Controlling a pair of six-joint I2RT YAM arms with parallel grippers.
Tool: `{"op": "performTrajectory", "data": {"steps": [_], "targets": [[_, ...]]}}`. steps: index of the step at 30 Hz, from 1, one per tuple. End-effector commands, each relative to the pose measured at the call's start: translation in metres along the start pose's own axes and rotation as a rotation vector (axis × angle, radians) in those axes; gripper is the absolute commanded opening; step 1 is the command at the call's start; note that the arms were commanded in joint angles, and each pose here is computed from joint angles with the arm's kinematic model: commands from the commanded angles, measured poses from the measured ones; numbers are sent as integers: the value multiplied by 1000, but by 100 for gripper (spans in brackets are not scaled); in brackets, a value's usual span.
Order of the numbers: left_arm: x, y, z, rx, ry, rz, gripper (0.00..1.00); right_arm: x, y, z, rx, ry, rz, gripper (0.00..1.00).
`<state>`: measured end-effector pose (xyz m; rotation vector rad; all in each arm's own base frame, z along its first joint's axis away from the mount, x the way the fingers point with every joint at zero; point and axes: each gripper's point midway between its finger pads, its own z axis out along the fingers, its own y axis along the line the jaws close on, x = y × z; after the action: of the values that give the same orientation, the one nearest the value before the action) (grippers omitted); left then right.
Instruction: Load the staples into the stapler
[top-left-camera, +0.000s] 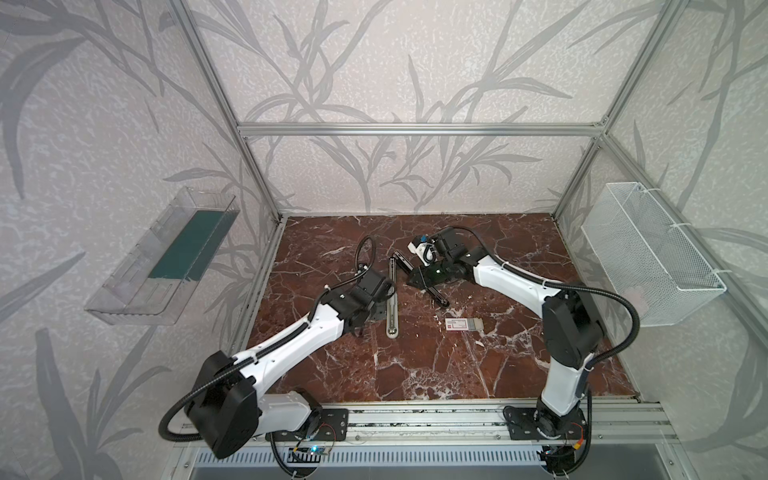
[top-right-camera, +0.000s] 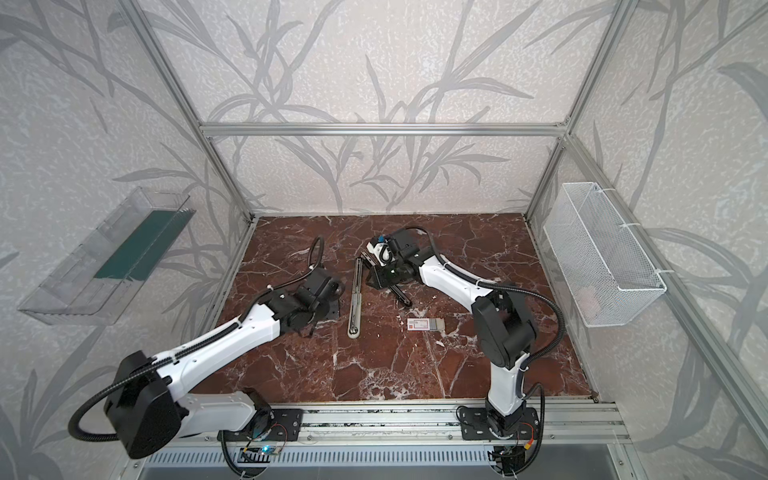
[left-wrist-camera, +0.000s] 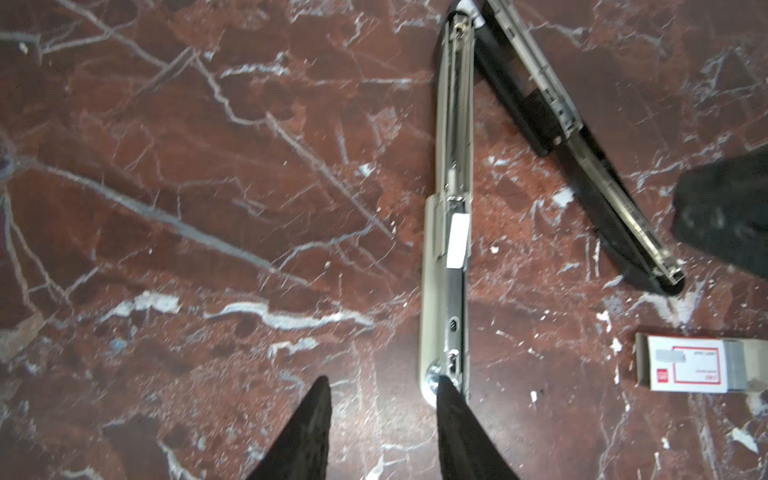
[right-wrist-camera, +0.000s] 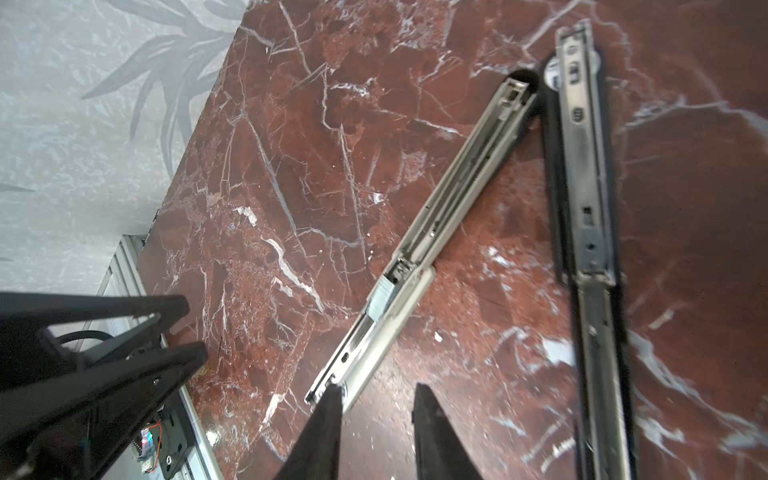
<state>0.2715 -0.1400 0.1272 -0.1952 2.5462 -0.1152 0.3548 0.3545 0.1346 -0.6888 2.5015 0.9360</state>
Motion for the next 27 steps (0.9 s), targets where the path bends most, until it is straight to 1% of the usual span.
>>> {"op": "performTrajectory", "data": {"steps": [1,6,11,14,23,27], "targets": [[8,22,-7,-2,-8,-115,43,2,2,16,25,63,-24,30],[19,42,-6,23,8,-215,44,-1,5,48,31,113,-43,29],[21,43,-3,95,20,-284,45,-2,-7,67,65,138,-29,30],[21,42,-1,121,23,-300,45,-3,-8,75,64,152,-29,30],[26,42,5,123,46,-312,45,3,-10,89,69,191,-36,31],[27,43,7,120,51,-311,45,5,-4,93,51,200,-47,32]]}}
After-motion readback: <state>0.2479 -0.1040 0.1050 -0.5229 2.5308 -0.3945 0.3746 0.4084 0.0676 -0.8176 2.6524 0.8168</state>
